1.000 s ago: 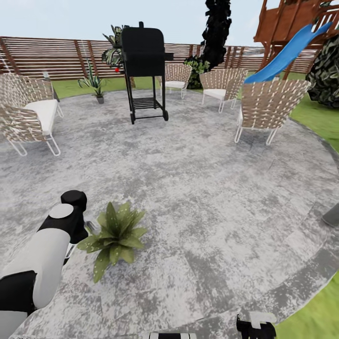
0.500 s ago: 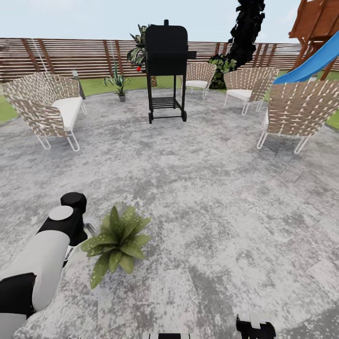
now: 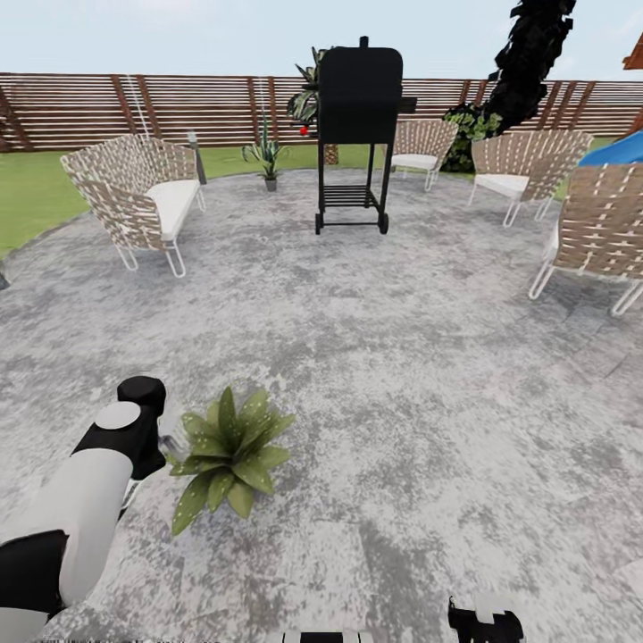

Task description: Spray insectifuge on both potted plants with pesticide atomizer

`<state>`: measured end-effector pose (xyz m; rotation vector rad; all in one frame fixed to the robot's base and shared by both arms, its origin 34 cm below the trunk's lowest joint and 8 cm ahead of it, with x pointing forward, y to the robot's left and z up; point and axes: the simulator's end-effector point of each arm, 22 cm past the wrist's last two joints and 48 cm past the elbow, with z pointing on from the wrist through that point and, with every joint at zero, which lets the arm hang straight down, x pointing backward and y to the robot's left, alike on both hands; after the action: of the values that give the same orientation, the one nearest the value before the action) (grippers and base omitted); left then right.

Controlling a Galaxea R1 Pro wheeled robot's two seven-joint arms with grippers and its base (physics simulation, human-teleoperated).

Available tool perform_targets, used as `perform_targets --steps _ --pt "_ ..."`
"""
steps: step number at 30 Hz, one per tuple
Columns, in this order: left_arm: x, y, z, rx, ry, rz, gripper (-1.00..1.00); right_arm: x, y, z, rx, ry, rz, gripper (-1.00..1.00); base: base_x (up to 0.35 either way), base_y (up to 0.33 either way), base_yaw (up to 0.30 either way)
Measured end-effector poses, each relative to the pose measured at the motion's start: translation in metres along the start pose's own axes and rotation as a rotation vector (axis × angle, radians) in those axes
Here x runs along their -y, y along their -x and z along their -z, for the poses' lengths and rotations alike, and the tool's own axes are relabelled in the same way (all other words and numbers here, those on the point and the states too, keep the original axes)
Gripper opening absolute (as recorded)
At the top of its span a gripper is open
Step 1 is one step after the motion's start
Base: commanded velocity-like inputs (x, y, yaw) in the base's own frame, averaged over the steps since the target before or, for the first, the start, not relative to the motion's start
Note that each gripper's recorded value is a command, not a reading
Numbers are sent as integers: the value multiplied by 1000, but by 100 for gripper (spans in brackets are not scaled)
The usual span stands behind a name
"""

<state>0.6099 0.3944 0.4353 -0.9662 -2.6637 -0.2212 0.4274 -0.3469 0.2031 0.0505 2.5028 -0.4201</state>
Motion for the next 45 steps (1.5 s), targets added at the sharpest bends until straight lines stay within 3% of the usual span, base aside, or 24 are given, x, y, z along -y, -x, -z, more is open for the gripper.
perform_targets --steps 7,18,45 --pt "21 -18 -30 -51 -37 -13 -100 1 0 0 0 -1 0 100 5 -3 274" --pt "23 -16 -34 -56 -41 -8 -100 -1 -1 -1 -7 4 8 100 214 -39 31" --pt "23 -14 -29 -41 -33 -6 -100 1 0 0 1 -2 1 100 31 -292 4"
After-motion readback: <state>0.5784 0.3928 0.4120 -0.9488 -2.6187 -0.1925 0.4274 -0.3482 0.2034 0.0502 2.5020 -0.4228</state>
